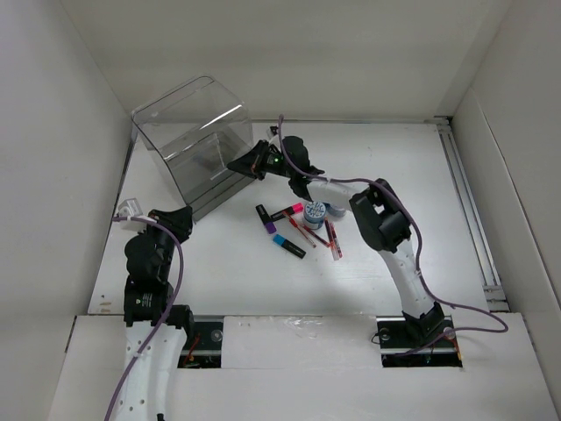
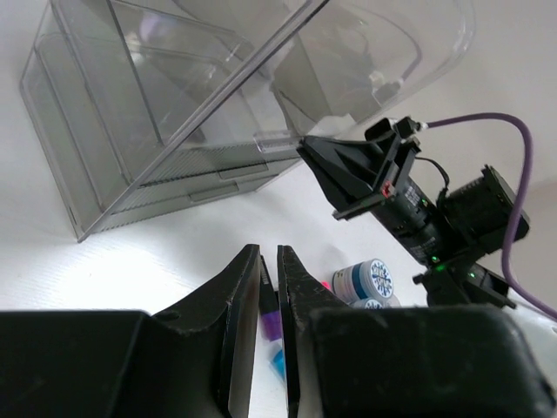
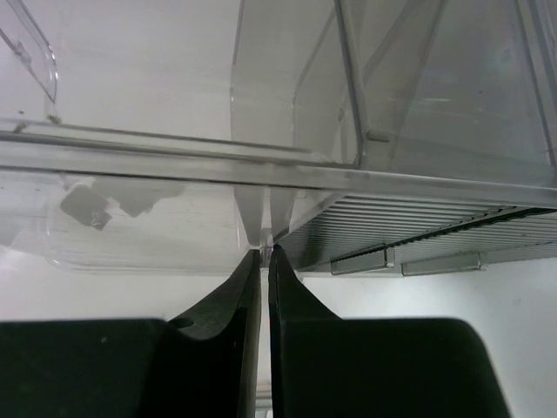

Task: Sort the stationery into containers
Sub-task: Open the drawer

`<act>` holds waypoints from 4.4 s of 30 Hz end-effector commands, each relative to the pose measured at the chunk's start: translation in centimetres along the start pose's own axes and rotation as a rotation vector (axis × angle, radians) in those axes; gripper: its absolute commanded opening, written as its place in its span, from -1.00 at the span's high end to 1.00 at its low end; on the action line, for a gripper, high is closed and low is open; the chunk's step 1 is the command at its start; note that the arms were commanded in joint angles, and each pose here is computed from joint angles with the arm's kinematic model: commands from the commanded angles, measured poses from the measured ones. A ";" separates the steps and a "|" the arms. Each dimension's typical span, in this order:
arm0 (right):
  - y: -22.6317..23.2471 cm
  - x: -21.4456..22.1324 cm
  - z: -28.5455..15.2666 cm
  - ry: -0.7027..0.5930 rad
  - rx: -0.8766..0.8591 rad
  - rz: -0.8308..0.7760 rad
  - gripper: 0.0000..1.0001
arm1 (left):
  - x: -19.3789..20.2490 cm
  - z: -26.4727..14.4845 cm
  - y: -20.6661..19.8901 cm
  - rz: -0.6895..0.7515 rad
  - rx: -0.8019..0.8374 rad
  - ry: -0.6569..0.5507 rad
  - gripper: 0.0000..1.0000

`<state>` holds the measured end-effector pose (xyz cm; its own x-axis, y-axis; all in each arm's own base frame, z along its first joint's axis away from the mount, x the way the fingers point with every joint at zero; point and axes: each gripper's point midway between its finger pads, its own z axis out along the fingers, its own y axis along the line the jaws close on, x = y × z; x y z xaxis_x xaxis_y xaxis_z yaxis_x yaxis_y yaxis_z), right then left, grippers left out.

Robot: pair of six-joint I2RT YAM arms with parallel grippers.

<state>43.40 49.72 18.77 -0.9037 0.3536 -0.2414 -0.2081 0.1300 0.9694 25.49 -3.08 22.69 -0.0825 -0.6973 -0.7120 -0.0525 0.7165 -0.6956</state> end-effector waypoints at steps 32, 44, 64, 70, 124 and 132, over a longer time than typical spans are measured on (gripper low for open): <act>18.1 2.3 -7.9 0.005 -0.281 -0.214 1.00 | -0.1 -0.3 -0.6 -0.010 0.055 -0.034 1.00; 20.3 2.5 -8.4 0.024 -0.324 -0.223 1.00 | -1.7 2.4 -1.2 -0.066 0.082 -0.117 1.00; 20.8 2.8 -8.8 0.045 -0.329 -0.209 1.00 | -4.7 3.0 -5.5 -0.109 0.258 -0.200 0.90; 20.4 2.9 -8.7 0.047 -0.321 -0.204 1.00 | -6.2 1.9 -7.3 -0.114 0.311 -0.232 0.88; 19.8 8.2 -19.2 0.037 -0.212 -0.354 -0.72 | -21.1 8.0 -13.4 0.170 0.063 -0.453 0.59; 19.6 8.3 -19.1 0.039 -0.205 -0.359 -0.72 | -23.0 9.6 -13.3 0.194 -0.001 -0.472 0.56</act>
<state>25.68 37.67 34.80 -0.8056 0.2729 -0.5258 -0.5260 0.0787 0.8468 37.48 2.29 46.31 0.3471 -0.5183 -0.7816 -0.0446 0.8234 -0.5658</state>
